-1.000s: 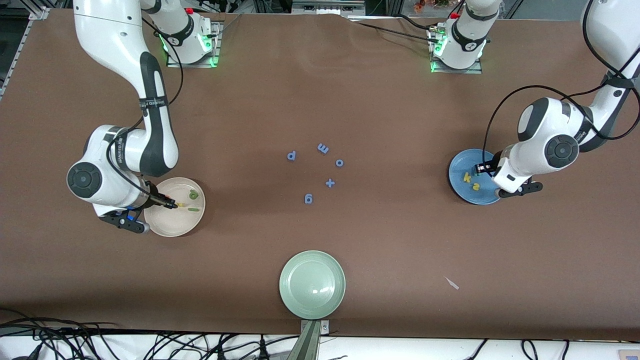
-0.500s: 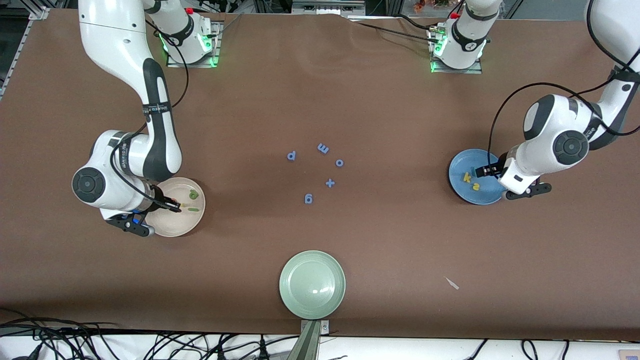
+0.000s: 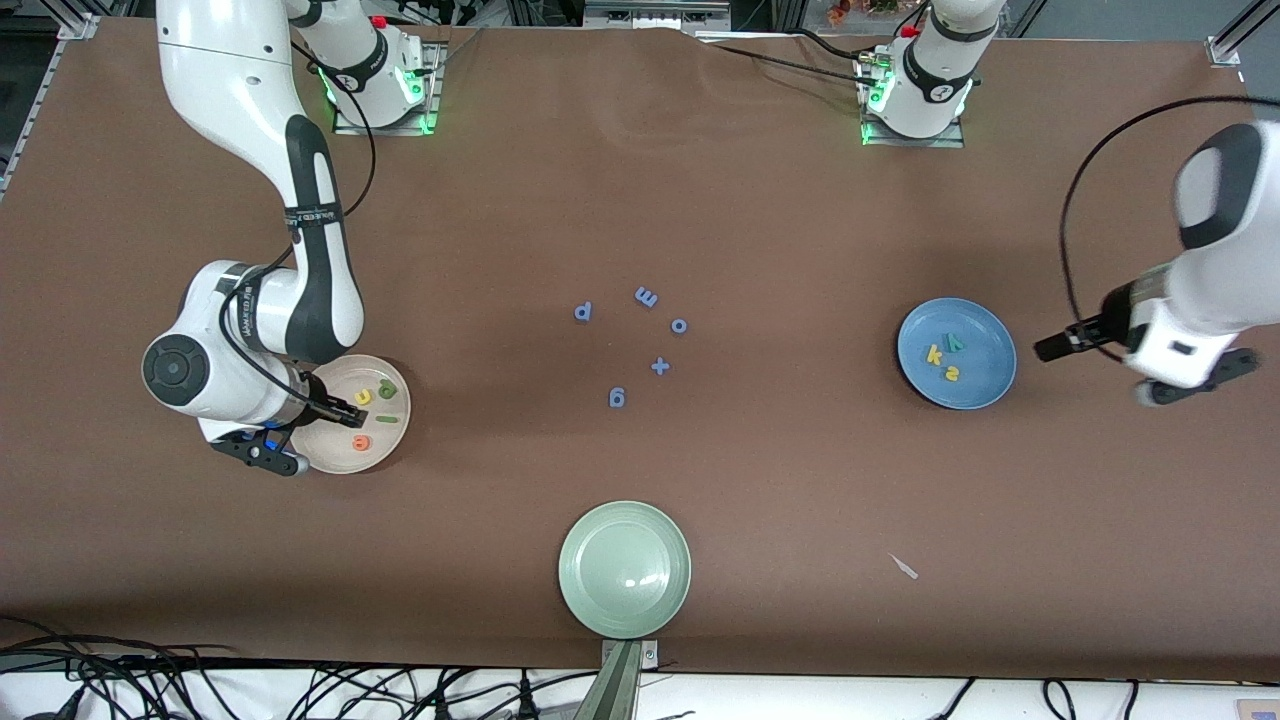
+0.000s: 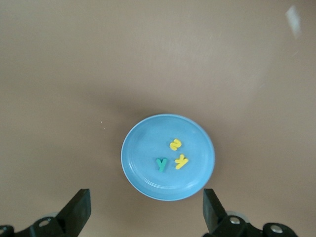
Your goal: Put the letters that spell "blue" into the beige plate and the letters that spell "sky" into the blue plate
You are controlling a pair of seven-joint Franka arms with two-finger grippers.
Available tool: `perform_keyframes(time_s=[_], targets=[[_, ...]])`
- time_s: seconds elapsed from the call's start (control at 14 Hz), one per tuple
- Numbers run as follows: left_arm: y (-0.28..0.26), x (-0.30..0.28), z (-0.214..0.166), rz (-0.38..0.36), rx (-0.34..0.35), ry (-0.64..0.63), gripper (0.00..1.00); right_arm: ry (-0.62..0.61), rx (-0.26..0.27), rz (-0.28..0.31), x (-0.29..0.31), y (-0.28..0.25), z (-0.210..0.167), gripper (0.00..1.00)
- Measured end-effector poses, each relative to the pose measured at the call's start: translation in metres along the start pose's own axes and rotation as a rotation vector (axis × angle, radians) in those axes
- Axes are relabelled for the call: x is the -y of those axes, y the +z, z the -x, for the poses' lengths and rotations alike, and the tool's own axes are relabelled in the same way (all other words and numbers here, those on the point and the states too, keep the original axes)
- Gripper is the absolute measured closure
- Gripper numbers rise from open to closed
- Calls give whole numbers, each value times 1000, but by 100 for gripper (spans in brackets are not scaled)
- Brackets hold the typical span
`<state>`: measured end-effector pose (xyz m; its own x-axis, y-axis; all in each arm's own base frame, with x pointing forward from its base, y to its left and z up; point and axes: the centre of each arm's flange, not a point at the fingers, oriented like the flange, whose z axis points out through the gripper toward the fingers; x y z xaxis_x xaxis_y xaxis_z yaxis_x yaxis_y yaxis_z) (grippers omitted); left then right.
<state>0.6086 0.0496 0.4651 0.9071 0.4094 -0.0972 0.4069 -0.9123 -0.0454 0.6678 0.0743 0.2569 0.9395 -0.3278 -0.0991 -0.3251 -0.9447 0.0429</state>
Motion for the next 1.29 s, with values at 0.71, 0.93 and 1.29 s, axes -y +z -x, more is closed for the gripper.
perform_keyframes(time_s=[0.71, 0.93, 1.29], targets=[[-68, 42, -16, -5, 1, -28, 0, -98, 26, 18, 1, -142, 22, 8], [-85, 25, -8, -8, 39, 9, 0, -142, 24, 37, -22, -219, 49, 0], [-134, -2, 32, 21, 9, 91, 0, -294, 27, 47, -26, -291, 80, 0]])
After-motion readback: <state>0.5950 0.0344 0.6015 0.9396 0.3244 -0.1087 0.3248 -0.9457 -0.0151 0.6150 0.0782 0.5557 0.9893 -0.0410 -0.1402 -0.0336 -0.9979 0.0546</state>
